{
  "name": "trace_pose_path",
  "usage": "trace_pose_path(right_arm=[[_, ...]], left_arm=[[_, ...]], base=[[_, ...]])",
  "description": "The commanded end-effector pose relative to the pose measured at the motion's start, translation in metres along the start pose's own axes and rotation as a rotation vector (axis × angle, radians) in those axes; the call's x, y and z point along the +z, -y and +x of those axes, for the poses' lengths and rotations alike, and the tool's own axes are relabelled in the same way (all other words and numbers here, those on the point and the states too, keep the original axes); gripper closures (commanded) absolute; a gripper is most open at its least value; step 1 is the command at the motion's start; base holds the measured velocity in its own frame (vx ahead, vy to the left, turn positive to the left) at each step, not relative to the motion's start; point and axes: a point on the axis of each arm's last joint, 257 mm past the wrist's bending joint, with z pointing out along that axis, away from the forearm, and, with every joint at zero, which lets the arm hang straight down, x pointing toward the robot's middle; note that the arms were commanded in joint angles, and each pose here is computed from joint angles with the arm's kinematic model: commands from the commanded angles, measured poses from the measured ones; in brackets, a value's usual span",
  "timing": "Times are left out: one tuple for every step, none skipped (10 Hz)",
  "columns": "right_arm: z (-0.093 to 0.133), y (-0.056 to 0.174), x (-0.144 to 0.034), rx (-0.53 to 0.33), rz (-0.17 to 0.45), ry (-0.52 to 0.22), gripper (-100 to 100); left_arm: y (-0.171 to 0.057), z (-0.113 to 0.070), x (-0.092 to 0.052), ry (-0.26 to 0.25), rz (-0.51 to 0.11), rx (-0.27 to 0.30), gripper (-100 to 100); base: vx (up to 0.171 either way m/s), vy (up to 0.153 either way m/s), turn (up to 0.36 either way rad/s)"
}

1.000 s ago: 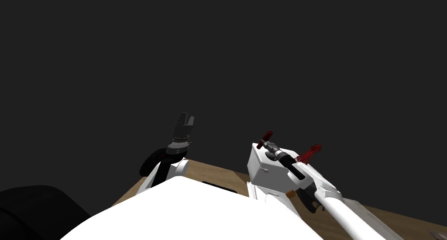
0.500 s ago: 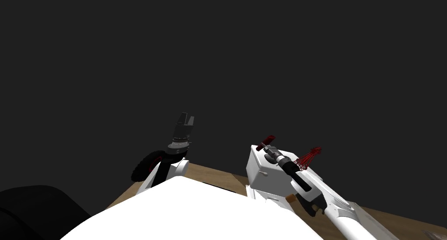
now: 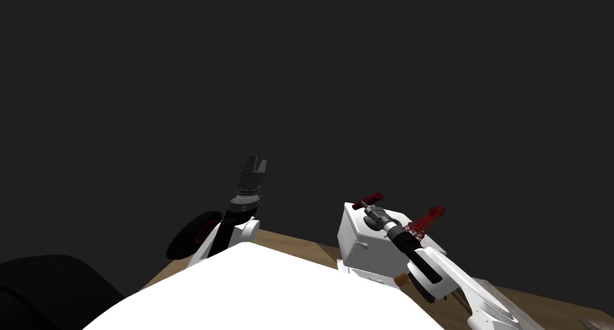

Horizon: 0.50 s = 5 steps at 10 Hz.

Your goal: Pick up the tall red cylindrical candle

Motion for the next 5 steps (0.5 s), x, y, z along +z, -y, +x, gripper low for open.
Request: trace_pose_path(right_arm=[[0.008,-0.013,-0.011,0.011,-0.016,-0.012,100],[0.005,-0.024,-0.015,0.013,-0.035,-0.006,100],[-0.002,-0.011,-0.025,-0.01,0.01,0.008,100],[0.001,-0.02,-0.034,-0.005,-0.002,0.003,100],[0.004,-0.029,-0.041,0.0,-0.013,-0.004,100]], left_arm=[[0.0,0.0,0.0,0.0,0.0,0.0,0],[0.0,0.0,0.0,0.0,0.0,0.0,0],[0.0,0.0,0.0,0.0,0.0,0.0,0],[0.0,0.0,0.0,0.0,0.0,0.0,0],[0.0,0.0,0.0,0.0,0.0,0.0,0]], base=[[0.006,-0.01,0.01],[-0.02,0.003,0.001],[0.092,0.006,-0.077],[0.144,-0.015,-0.063],[0.083,-0.043,-0.001]])
